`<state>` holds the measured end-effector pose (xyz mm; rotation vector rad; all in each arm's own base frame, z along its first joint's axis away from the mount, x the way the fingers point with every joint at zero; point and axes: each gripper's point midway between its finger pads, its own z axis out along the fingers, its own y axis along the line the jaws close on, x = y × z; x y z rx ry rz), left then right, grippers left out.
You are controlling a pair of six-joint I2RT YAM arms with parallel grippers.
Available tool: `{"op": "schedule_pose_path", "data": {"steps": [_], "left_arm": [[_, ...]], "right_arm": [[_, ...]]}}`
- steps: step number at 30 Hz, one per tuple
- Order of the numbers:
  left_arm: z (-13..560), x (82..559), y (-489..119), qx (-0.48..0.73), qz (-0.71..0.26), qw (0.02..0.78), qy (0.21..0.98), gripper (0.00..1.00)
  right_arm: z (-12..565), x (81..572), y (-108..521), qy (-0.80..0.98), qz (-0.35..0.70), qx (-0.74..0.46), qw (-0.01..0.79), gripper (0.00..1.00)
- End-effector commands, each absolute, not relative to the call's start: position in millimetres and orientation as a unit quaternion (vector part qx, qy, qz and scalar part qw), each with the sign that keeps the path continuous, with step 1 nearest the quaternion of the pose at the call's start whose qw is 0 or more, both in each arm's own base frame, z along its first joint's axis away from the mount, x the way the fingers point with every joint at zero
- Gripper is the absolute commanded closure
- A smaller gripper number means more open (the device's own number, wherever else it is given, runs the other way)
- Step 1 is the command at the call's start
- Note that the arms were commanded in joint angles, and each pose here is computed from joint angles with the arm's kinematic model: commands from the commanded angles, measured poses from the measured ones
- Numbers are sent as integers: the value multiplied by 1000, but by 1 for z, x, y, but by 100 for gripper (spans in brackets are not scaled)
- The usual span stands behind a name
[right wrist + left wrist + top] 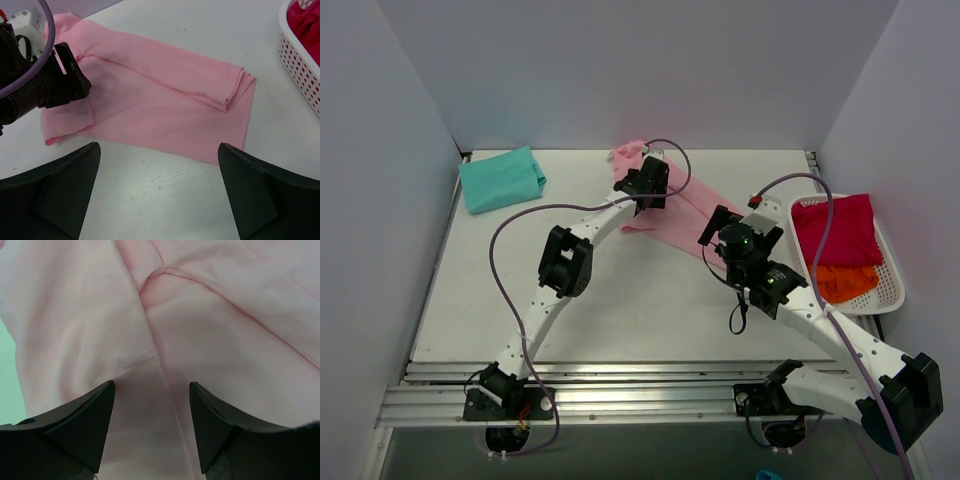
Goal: Fold and stack the t-shirts
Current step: Flatten the tshirt out
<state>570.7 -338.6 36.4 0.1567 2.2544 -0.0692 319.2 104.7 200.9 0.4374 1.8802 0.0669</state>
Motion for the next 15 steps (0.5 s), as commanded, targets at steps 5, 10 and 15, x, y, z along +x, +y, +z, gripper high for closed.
{"op": "schedule_pose_path", "data": {"steps": [5, 10, 15], "left_arm": [[44, 576, -334, 48, -34, 426, 903, 45], [46, 576, -335, 46, -37, 426, 903, 60], [44, 577, -333, 44, -37, 424, 904, 83]], "right_arm": [[204, 317, 99, 795, 15, 190, 576, 0], [204, 316, 98, 795, 15, 191, 576, 0], [202, 317, 98, 796, 12, 190, 574, 0]]}}
